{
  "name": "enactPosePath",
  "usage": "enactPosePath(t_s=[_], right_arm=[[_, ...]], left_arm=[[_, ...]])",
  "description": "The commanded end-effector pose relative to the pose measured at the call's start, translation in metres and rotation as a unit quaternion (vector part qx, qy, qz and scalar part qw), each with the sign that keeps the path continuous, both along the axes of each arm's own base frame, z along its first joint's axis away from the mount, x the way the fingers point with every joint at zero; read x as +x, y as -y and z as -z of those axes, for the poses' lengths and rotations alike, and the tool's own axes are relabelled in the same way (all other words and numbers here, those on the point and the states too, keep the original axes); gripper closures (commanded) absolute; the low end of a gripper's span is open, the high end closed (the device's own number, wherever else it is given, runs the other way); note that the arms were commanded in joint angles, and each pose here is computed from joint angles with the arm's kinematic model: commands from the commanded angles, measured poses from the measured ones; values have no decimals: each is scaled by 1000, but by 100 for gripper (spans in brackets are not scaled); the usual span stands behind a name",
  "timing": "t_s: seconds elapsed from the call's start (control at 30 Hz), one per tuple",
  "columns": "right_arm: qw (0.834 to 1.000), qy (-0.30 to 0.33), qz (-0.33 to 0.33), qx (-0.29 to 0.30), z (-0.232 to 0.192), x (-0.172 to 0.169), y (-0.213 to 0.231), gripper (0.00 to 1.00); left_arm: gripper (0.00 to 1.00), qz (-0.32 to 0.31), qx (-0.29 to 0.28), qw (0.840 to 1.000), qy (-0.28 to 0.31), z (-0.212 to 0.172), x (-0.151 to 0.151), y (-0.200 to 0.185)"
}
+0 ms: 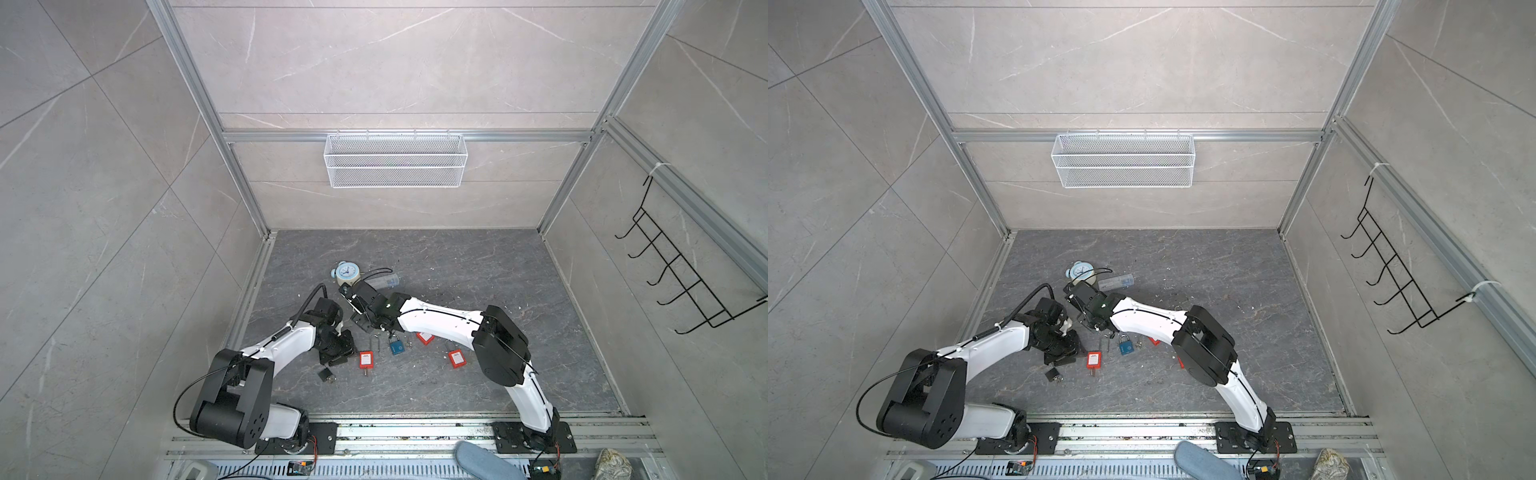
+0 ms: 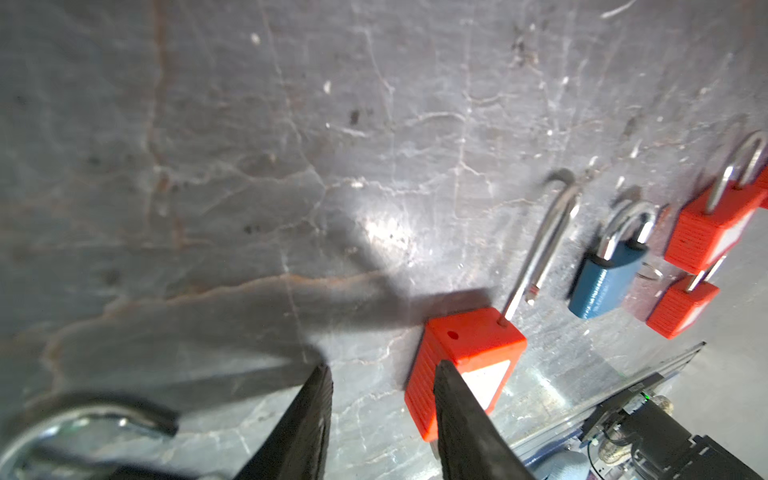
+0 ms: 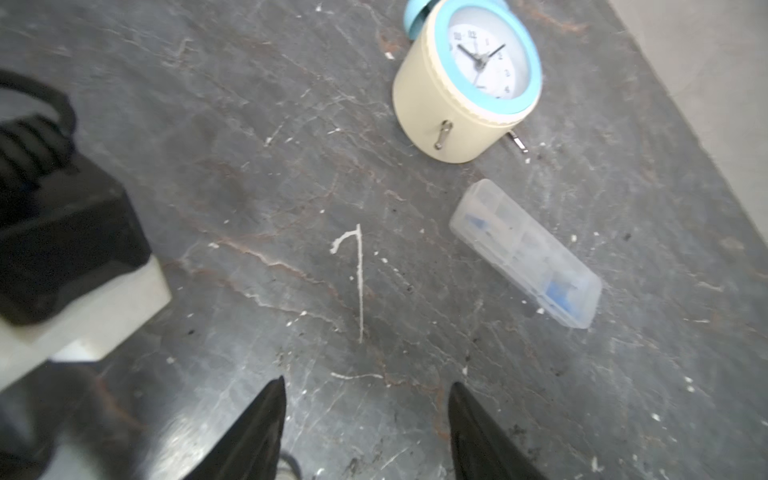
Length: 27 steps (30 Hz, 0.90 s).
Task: Lock with the key
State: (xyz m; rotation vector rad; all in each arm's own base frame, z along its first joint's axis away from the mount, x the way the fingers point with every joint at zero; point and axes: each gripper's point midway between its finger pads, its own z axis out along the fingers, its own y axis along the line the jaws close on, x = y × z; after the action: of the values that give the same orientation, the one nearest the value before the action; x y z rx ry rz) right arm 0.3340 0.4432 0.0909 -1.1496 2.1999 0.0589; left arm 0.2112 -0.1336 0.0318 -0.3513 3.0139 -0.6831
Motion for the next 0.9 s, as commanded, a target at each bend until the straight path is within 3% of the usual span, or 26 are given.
enactPosePath(t_s=[0.0,0.13,0.27,0.6,0.87], right_arm=[[997,-71,30,25,-24,-22,24,36],[981,-153,98,72,-27,-65,36,36],[972,-169,152,54,-9,-93,38,34],[955,-207,207,37,32,-107,23,29],[954,-219,203,34,44,-112,7,30]], left_arm=[[49,-23,18,997,66,-35,22,-9],[44,-33,44,989,138,-74,49,-30],[42,-24,62,979,191,-108,79,-48],[39,41,138,934,326,-160,127,-61],[42,29,152,919,363,-166,132,-67]])
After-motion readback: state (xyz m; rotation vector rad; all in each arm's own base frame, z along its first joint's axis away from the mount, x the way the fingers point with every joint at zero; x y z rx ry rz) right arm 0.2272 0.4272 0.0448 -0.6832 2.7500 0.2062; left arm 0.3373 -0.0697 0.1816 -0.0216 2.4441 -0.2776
